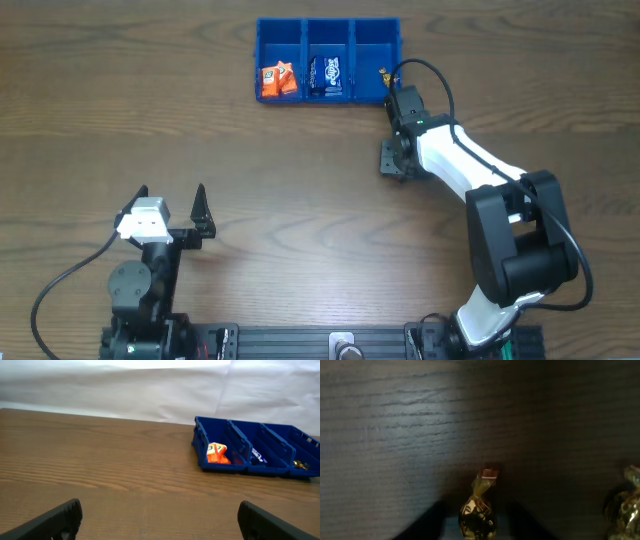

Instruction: Sort Candies Into Trays

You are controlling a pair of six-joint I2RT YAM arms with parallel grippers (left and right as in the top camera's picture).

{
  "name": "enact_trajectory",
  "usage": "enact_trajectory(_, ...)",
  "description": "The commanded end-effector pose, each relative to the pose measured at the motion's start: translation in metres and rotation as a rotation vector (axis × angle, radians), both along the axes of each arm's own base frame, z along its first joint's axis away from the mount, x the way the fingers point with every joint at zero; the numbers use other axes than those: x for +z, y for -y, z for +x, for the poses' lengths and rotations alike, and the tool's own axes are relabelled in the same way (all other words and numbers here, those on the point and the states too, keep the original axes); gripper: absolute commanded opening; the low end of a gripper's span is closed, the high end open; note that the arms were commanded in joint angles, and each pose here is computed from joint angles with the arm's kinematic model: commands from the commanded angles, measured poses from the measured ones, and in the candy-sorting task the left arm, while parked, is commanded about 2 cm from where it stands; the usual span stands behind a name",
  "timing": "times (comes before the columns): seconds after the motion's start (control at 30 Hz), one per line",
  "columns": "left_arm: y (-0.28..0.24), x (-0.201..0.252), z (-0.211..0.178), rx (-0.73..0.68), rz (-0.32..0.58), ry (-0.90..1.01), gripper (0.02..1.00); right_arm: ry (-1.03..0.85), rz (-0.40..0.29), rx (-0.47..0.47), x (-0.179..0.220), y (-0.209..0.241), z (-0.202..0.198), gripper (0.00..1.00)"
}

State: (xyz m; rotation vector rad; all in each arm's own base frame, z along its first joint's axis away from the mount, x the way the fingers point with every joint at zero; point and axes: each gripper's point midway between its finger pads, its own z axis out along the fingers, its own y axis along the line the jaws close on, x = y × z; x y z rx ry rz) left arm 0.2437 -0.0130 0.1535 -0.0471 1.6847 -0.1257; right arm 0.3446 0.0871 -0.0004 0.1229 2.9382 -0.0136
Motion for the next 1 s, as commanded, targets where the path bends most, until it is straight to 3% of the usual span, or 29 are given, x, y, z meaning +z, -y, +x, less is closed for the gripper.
enact_trajectory(0.03,0.0,-0.017,0.0,-0.006,0.015,-0.043,0.998,-0.015,-0.003,-0.009,-0.005,0.003,-0.002,0.272)
enact_trajectory(0.27,0.0,-0.017,0.0,-0.006,0.015,-0.043,0.998,0.014,0.018,-0.016,0.005,-0.004,0.0,0.176)
enact_trajectory(0.53,0.0,-0.017,0.0,-0.006,0.015,-0.043,0.998,0.423,0.128,0.073,0.175,-0.047,0.038,0.137)
enact_trajectory(0.67,0.0,-0.017,0.0,-0.006,0.015,-0.043,0.998,0.558,0.079,0.104,0.239,-0.054,0.091,0.139)
enact_trajectory(0.8,0.0,-0.017,0.0,-0.006,0.015,-0.043,0.998,0.548,0.039,0.089,0.242,-0.052,0.134,0.141)
enact_trajectory(1.0,0.0,-0.017,0.0,-0.006,0.015,-0.043,0.998,0.437,0.033,0.07,0.183,-0.051,0.18,0.148)
